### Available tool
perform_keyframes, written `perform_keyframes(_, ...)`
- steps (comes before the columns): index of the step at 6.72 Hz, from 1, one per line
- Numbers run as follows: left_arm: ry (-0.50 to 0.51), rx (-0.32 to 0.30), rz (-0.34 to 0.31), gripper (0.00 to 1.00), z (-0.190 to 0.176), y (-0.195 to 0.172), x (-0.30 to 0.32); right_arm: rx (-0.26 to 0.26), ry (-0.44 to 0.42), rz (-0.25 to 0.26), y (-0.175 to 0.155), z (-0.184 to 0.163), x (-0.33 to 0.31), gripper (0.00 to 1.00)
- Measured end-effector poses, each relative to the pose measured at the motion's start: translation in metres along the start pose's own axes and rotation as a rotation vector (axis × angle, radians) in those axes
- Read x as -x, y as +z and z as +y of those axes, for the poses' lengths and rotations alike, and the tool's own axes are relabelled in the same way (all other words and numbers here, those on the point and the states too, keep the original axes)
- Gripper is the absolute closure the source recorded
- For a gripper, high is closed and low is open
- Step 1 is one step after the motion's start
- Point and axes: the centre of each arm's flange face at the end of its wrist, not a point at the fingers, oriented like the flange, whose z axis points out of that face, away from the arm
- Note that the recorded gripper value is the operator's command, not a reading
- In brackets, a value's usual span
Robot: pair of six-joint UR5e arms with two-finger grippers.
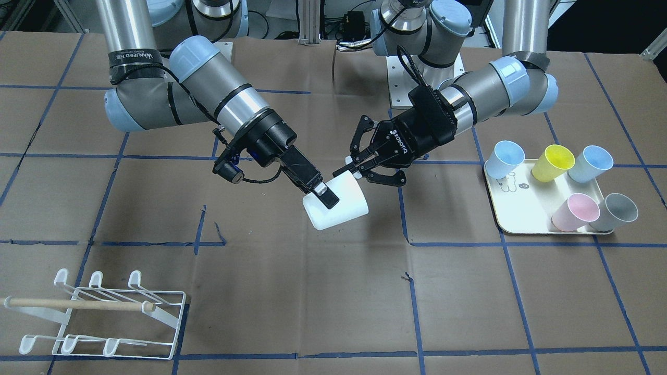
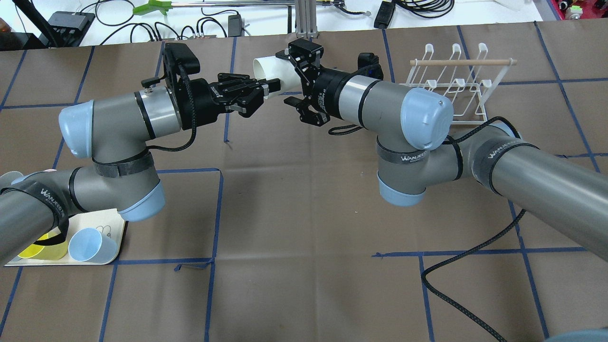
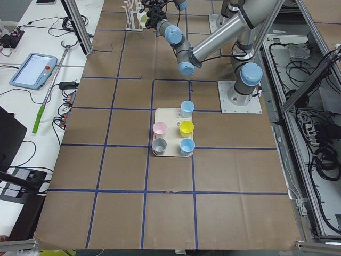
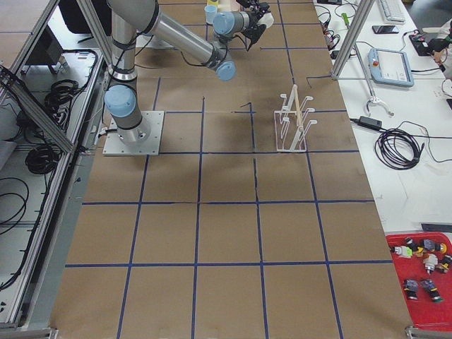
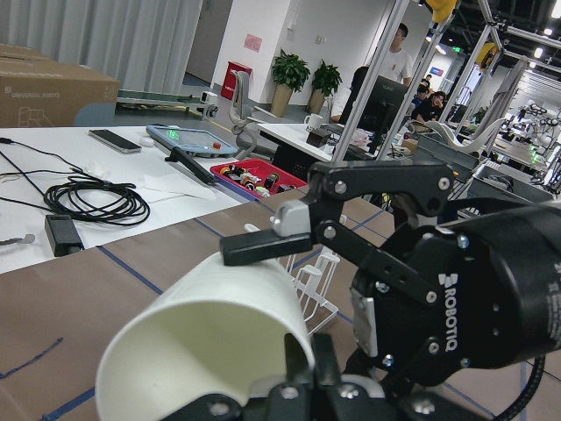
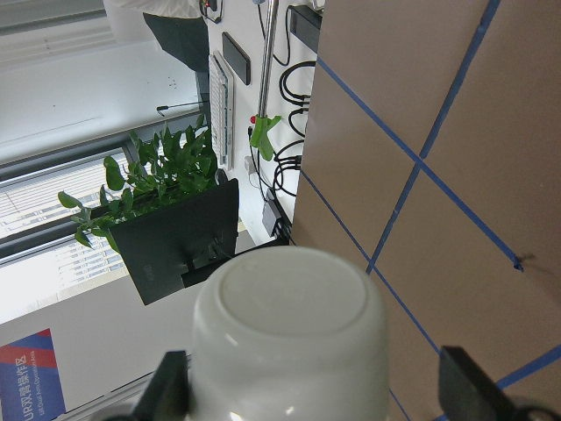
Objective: Transfer IKEA cup to right arm and place on rack
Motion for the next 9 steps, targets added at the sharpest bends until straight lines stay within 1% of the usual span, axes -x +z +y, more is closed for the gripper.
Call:
perform_keyframes(6,-0.031,-0.001,-0.006,0.97,-0.0030,0.0004,-0.0011,-0.011,-0.010,-0.017,0.0002,-0.0008,0.0106,0.01)
perform_keyframes(7,-0.031,0.001,-0.006,0.97,-0.0028,0.0013,-0.0019,-0.010,-0.010,-0.017,0.0007,-0.0011,0.0107,0.05)
perform_keyframes(9,-0.031,0.002,-0.004,0.97,-0.0028,0.0023,-0.0029,-0.008,-0.008,-0.014,0.0013,-0.0013,0.0099,0.38)
